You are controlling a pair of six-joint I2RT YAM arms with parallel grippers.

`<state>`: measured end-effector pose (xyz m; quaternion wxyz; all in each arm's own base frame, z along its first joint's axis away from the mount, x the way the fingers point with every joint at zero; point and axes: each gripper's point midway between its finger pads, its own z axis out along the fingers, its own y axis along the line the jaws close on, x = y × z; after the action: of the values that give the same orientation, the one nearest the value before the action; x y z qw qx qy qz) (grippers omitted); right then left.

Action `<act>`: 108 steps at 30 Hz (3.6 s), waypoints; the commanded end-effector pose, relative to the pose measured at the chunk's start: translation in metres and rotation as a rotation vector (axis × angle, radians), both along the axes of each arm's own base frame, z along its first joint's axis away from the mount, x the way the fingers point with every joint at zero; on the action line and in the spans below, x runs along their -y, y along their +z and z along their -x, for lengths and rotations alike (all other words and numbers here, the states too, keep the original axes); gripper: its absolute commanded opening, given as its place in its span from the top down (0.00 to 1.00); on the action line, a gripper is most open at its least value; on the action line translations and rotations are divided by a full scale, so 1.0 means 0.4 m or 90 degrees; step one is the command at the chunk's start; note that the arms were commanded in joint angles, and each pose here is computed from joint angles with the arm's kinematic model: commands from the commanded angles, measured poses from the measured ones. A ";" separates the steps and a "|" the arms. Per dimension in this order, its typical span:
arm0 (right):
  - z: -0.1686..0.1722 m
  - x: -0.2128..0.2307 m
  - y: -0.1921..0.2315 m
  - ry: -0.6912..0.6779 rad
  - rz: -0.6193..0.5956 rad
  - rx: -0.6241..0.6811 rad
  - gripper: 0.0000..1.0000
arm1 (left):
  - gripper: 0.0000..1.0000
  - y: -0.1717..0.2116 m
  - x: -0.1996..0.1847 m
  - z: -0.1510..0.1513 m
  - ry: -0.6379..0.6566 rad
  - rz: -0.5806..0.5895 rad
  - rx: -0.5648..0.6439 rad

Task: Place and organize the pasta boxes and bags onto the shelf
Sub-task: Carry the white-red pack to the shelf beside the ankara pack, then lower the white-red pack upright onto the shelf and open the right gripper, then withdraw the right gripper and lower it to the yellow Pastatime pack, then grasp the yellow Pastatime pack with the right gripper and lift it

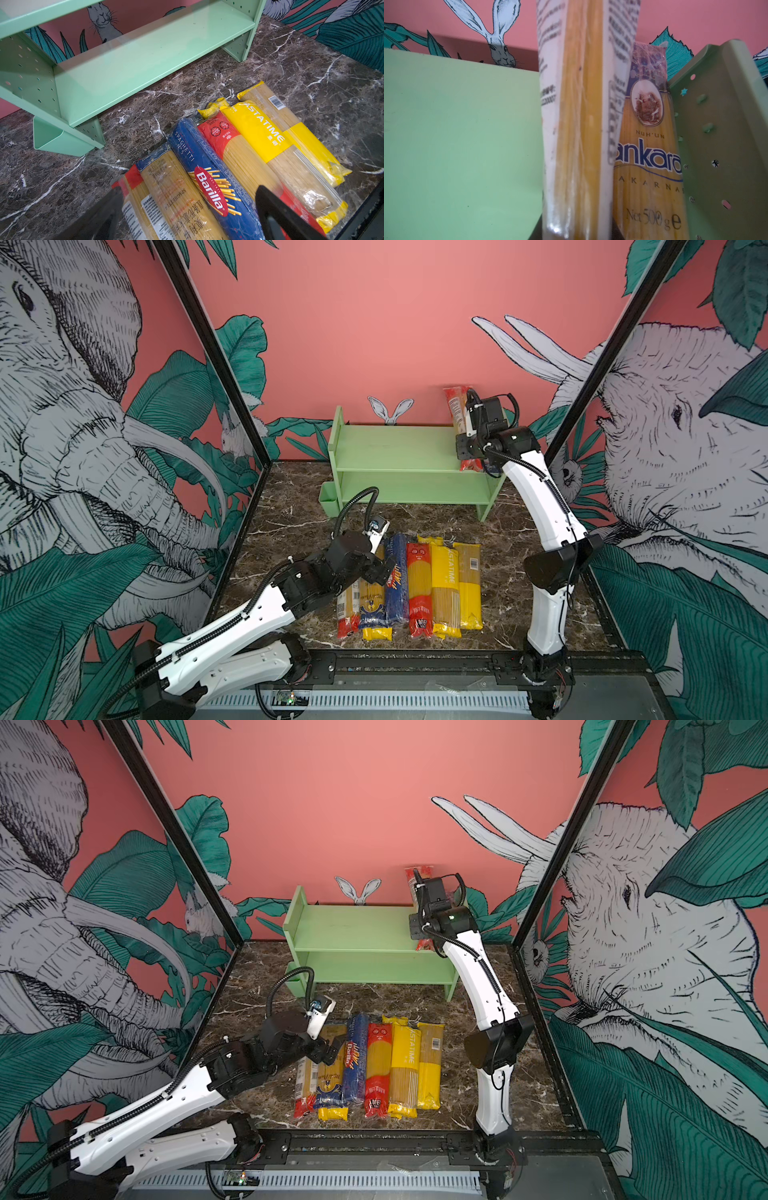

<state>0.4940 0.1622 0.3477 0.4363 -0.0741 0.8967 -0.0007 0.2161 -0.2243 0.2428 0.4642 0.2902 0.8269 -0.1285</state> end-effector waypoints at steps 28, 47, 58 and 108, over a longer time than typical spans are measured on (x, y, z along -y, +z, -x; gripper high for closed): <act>0.120 -0.050 0.206 0.066 -0.173 0.118 0.37 | 0.01 0.026 -0.092 0.050 0.051 0.073 -0.004; 0.565 -0.086 -0.183 0.134 -0.157 -0.069 0.27 | 0.02 -0.133 -0.126 0.108 0.076 0.106 -0.112; 0.714 0.007 -0.512 0.044 -0.155 -0.214 0.26 | 0.02 -0.190 -0.103 0.114 0.074 0.108 -0.155; 0.903 -0.229 -0.829 0.092 -0.144 -0.431 0.14 | 0.01 -0.242 -0.018 0.101 0.008 0.099 -0.164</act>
<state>0.1409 0.2277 0.0325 0.1469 -0.0942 0.9792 0.1038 0.1773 -0.2209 0.1461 0.3707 0.2291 0.8711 -0.2266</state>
